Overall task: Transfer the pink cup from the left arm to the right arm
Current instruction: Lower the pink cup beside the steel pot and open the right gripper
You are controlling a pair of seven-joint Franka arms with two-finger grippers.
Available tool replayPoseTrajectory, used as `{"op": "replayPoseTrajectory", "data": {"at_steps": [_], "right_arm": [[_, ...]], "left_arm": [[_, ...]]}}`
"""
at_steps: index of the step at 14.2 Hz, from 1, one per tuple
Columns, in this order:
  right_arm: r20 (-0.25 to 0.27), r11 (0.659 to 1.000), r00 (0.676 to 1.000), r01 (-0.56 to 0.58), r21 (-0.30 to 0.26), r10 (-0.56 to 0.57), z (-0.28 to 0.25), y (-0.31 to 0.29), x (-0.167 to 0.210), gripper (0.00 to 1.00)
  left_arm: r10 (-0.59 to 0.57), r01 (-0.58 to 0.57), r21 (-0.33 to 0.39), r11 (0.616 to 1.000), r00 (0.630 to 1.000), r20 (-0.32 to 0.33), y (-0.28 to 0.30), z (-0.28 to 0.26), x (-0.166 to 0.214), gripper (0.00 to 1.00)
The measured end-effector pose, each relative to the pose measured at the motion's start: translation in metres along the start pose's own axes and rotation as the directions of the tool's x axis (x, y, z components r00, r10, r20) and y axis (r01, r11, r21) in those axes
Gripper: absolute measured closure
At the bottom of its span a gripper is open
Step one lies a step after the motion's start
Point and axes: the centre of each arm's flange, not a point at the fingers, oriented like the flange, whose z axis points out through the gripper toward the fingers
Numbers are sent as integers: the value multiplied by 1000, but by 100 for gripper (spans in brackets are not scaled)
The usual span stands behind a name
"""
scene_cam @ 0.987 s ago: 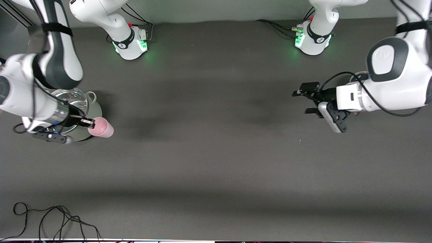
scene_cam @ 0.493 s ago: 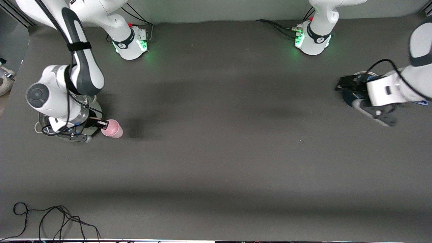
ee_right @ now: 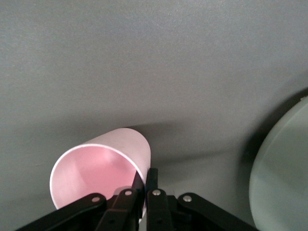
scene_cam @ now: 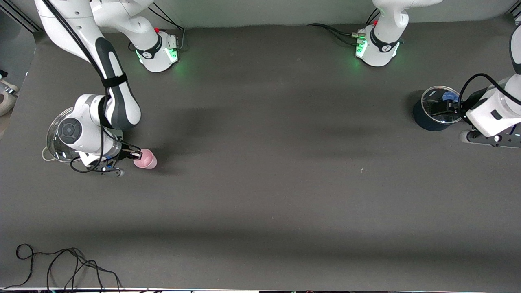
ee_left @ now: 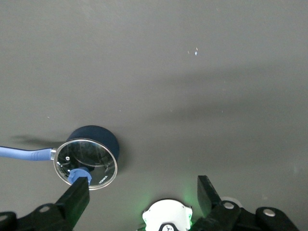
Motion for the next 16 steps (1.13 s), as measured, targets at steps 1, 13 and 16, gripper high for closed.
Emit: {"op": "replayPoseTrajectory", "data": {"at_steps": [1,13,16], "right_arm": [[-1,1000,1000,3,3,-3,-1,0,0,95],[-9,998,998,58,27,-57,-65,-16,20,21],[4,995,995,104,-8,-104,-154,-10,31,0]], "left_arm": [[-12,12,3,1000,1000,-21,1,-2,2,0],[18,-16,15,1000,994,-104,26,-15,11,0],[6,-4,10,1000,991,-130,25,-21,12,0]]}}
